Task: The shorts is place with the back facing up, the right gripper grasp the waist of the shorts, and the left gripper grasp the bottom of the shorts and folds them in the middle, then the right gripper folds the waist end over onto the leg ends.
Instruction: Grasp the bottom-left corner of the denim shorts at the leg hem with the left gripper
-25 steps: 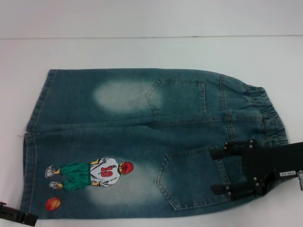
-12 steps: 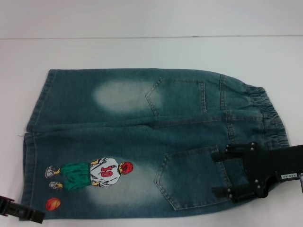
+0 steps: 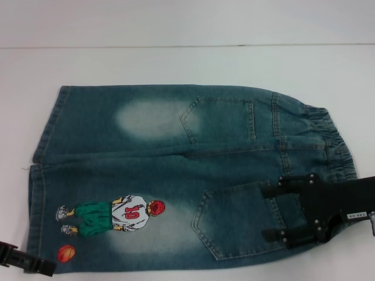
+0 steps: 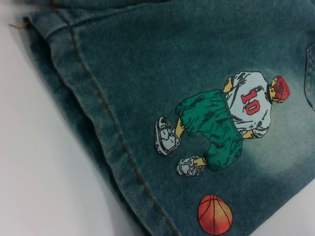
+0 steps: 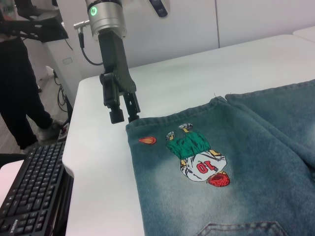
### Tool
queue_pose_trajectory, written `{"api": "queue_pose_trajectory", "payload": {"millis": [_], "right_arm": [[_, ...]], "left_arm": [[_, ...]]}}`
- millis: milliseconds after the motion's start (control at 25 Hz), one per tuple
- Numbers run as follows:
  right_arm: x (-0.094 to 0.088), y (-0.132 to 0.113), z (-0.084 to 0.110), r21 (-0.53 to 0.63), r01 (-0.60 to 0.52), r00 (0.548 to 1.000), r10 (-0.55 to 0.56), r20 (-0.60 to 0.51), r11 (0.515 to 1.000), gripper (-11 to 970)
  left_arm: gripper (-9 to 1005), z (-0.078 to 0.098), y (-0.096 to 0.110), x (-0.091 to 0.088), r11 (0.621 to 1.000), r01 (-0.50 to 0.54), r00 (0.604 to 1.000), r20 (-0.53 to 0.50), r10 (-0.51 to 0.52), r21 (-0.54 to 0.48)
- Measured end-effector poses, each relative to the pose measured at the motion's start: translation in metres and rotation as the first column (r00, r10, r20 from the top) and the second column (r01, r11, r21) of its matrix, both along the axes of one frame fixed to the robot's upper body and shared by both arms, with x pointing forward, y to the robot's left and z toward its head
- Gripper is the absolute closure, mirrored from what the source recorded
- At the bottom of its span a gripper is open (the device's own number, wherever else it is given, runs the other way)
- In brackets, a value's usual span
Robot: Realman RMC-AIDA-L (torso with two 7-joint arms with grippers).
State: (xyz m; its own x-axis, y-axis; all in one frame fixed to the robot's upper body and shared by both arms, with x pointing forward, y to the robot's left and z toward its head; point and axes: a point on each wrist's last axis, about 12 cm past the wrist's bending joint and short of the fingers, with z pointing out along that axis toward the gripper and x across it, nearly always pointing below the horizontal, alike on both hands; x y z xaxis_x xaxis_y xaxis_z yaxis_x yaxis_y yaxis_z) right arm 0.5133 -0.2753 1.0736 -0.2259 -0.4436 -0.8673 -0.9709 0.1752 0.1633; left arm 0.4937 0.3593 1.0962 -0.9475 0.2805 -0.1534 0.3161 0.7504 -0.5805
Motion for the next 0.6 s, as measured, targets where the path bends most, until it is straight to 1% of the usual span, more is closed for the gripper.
{"api": "queue_pose_trajectory", "payload": {"millis": [520, 600], "right_arm": [[0.0013, 0.0005, -0.0004, -0.004, 0.006, 1.0, -0.006, 0.007, 1.0, 114], [0.0012, 0.0004, -0.0005, -0.003, 0.008, 1.0, -0.008, 0.004, 1.0, 115]], "left_arm": [[84, -0.0007, -0.0044, 0.005, 1.0, 0.005, 1.0, 0.013, -0.005, 0.006], [118, -0.0016, -0.0038, 0.006, 1.0, -0.001, 1.0, 0.021, 0.001, 0.014]]}}
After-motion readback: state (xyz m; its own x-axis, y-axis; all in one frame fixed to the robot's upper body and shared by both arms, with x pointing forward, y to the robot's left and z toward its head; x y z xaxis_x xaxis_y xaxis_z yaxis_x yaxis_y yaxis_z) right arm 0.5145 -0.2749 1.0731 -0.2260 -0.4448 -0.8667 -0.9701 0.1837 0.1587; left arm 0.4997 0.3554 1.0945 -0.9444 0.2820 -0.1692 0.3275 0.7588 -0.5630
